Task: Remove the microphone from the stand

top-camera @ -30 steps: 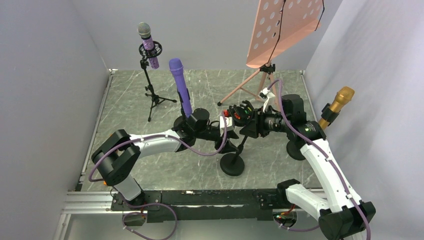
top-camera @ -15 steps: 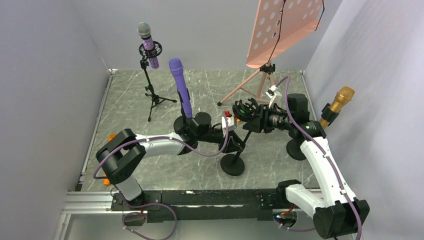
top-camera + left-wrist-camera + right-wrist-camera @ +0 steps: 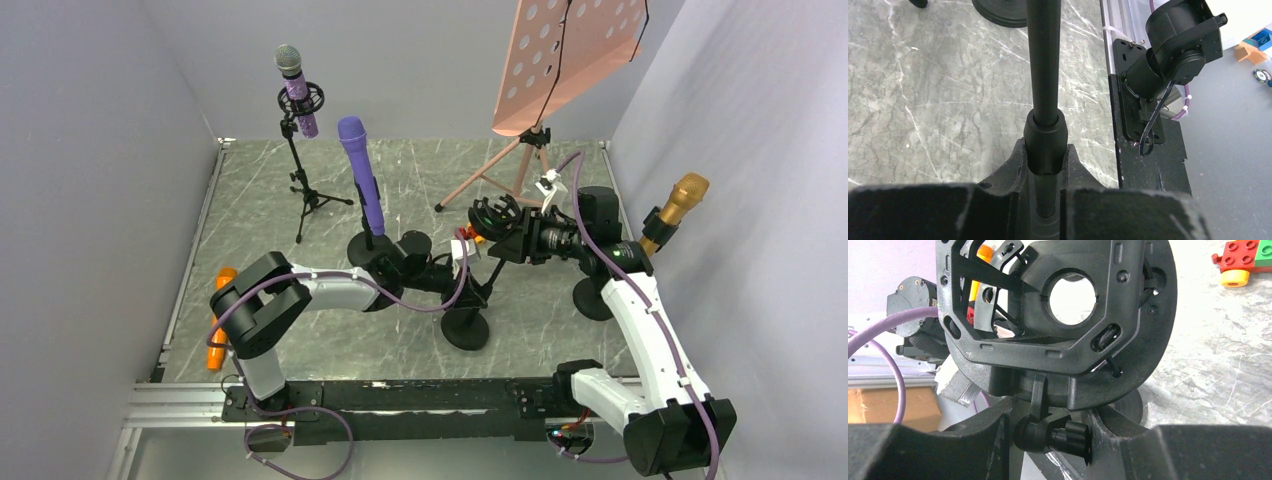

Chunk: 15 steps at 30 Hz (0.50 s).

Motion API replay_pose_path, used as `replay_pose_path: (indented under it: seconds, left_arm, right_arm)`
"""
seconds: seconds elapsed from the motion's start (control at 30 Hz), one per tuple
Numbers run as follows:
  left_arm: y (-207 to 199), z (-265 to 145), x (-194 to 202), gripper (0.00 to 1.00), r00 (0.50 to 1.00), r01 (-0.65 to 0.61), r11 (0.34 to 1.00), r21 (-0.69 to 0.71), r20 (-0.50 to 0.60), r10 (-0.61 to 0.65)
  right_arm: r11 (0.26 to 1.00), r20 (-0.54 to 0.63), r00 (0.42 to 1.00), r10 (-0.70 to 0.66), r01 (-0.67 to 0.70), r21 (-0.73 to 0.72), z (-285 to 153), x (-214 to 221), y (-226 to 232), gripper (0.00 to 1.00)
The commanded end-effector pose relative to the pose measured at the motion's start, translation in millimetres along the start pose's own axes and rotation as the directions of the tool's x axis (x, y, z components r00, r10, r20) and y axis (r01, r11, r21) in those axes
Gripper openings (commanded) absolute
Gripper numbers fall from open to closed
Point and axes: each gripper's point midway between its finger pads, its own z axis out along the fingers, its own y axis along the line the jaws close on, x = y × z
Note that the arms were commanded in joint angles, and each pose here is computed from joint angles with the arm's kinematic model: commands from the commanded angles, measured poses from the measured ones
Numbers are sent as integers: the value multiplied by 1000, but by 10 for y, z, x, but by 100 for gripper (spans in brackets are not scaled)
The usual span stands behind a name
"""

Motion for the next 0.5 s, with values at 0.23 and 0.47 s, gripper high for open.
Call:
replay_pose_path:
  seconds: [0.23, 0.47]
  left_arm:
    - [-25, -636, -143, 0, 935, -309, 947, -91, -212, 285]
    - [307, -1376, 419, 0, 677, -631, 768, -111, -562, 475]
  right_arm:
    - [996, 0, 1000, 20, -20, 84, 5, -112, -127, 0]
    - [933, -125, 930, 346, -327, 152, 294, 192, -447, 0]
